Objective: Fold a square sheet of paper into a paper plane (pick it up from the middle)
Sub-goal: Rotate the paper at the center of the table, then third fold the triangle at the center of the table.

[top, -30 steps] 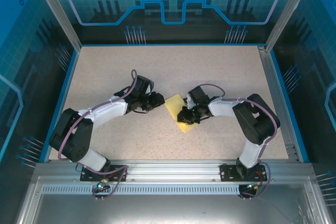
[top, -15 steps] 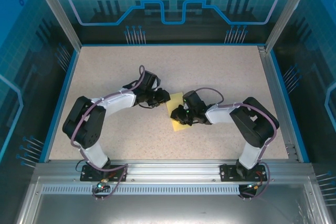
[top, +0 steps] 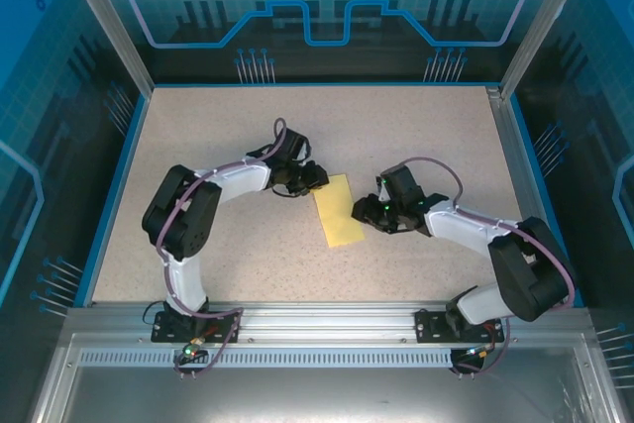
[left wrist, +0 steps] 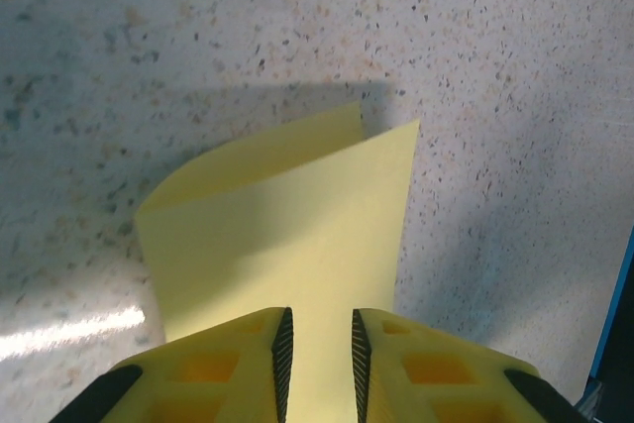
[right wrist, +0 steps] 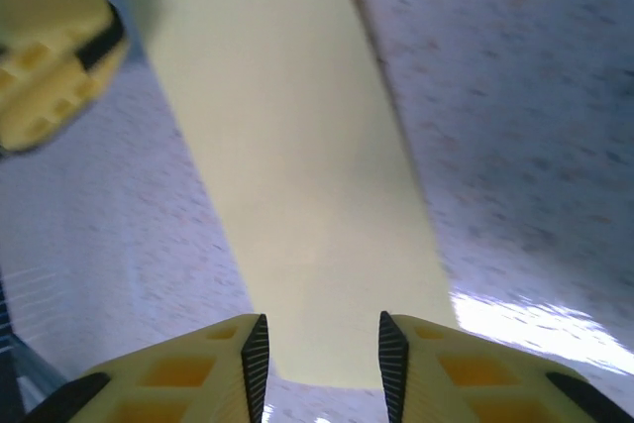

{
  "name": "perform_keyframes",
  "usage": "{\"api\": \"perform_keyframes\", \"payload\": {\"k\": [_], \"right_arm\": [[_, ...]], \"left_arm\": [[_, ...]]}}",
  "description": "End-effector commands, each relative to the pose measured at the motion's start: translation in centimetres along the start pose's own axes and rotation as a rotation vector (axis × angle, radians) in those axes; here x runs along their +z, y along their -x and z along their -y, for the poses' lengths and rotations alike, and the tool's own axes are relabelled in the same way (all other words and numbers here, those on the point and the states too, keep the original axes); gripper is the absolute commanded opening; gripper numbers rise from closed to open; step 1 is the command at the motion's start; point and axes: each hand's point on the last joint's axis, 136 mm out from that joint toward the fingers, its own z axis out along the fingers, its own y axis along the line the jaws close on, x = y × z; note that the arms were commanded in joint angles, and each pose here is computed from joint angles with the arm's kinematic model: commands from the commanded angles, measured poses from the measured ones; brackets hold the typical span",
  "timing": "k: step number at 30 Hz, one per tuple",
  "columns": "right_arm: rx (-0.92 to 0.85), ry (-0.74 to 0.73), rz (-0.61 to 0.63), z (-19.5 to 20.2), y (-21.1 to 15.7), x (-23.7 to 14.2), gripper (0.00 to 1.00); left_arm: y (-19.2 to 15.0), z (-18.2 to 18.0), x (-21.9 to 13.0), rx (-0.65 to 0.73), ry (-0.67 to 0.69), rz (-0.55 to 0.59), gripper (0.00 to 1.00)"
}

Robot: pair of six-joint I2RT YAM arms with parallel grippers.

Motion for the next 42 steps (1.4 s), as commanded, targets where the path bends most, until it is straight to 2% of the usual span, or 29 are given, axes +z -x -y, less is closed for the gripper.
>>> {"api": "perform_keyframes", "payload": {"k": [1, 6, 15, 19, 24, 32, 42], "right_arm": [[-0.034, -0.031, -0.068, 1.2, -1.7, -0.3, 0.40], [-0.043, -0.035, -0.116, 1.5, -2.3, 0.3, 0.42], [-0.034, -0.056, -0.178, 1.8, -3.0, 1.7, 0.47], [-0.008, -0.071, -0.194, 2.0, -3.1, 2.4, 0.48], [0.012, -0.008, -0.207, 0.9, -3.2, 3.2, 0.48], [0.030, 0.053, -0.159, -0.8, -2.1, 2.5, 0.46], [0.067, 0.002, -0.122, 0.1, -2.4, 0.8, 0.46]], "left_arm": [[-0.4, -0.2, 0.9, 0.021, 0.019, -0.041, 0.25], [-0.7, -2.7, 1.9, -0.001, 0.091, -0.052, 0.24], [-2.0, -5.7, 3.0, -0.028, 0.142, -0.096, 0.23], [-2.2, -5.9, 2.9, -0.024, 0.144, -0.100, 0.23], [-2.2, -5.7, 2.9, -0.025, 0.132, -0.101, 0.24], [-2.1, -5.3, 2.6, -0.018, 0.121, -0.100, 0.24], [-1.9, -5.6, 2.3, -0.044, 0.120, -0.087, 0.24]]}}
